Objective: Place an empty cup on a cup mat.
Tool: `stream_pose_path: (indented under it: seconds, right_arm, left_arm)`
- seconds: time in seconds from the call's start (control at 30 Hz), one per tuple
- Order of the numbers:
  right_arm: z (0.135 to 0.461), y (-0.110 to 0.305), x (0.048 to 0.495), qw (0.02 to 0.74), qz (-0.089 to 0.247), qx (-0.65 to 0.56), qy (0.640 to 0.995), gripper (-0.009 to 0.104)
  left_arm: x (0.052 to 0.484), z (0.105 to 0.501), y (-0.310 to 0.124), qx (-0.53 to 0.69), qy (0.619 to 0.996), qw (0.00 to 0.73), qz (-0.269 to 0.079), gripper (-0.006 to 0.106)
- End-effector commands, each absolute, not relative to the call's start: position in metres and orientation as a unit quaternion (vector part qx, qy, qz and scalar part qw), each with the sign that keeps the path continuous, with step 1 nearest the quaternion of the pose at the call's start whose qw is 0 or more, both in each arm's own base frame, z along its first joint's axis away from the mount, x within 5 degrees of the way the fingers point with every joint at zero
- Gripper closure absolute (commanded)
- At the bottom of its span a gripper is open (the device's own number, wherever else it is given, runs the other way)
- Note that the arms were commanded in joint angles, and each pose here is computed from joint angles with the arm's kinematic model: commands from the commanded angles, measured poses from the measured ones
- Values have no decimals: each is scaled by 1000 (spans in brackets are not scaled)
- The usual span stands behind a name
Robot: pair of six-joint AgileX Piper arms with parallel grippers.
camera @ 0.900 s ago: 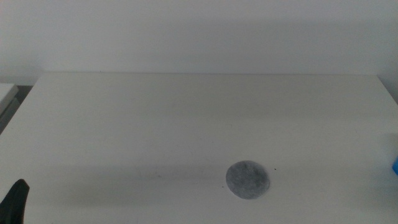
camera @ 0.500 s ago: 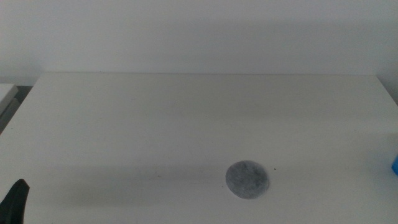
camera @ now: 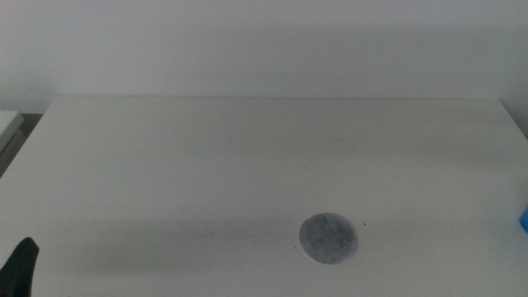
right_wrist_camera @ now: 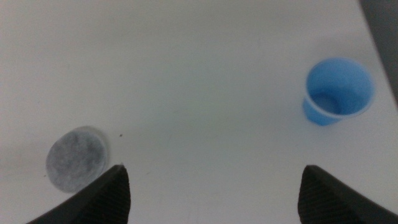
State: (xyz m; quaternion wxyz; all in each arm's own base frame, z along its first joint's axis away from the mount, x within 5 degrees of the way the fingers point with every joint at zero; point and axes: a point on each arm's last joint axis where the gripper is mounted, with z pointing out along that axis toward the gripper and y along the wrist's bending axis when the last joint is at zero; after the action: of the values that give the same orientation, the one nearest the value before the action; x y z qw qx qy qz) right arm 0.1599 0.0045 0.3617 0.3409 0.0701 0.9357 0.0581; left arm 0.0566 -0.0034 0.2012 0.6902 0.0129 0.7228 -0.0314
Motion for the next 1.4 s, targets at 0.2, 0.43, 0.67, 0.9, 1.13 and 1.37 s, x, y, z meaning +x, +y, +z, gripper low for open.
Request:
stream_pose_path:
  seconds: [0.2, 0.43, 0.67, 0.9, 1.13, 1.37]
  right_arm:
    - [354, 2, 174, 278, 49, 87, 955, 2]
    - [316, -18, 215, 167, -29, 94, 981, 2]
    - [280, -75, 251, 135, -24, 209, 968, 2]
    - [259, -116, 274, 123, -30, 264, 956, 2]
    - [216, -133, 311, 103, -26, 267, 958, 3]
    - [186, -138, 328, 77, -17, 255, 964, 96]
  left_arm:
    - [56, 203, -3, 12, 717, 696, -34, 7]
    - [56, 203, -3, 12, 717, 696, -34, 7]
    - [56, 203, -3, 12, 717, 696, -34, 7]
    - [56, 203, -3, 12, 717, 696, -34, 7]
    - [56, 203, -3, 12, 717, 696, -34, 7]
    - [56, 203, -3, 12, 717, 696, -34, 7]
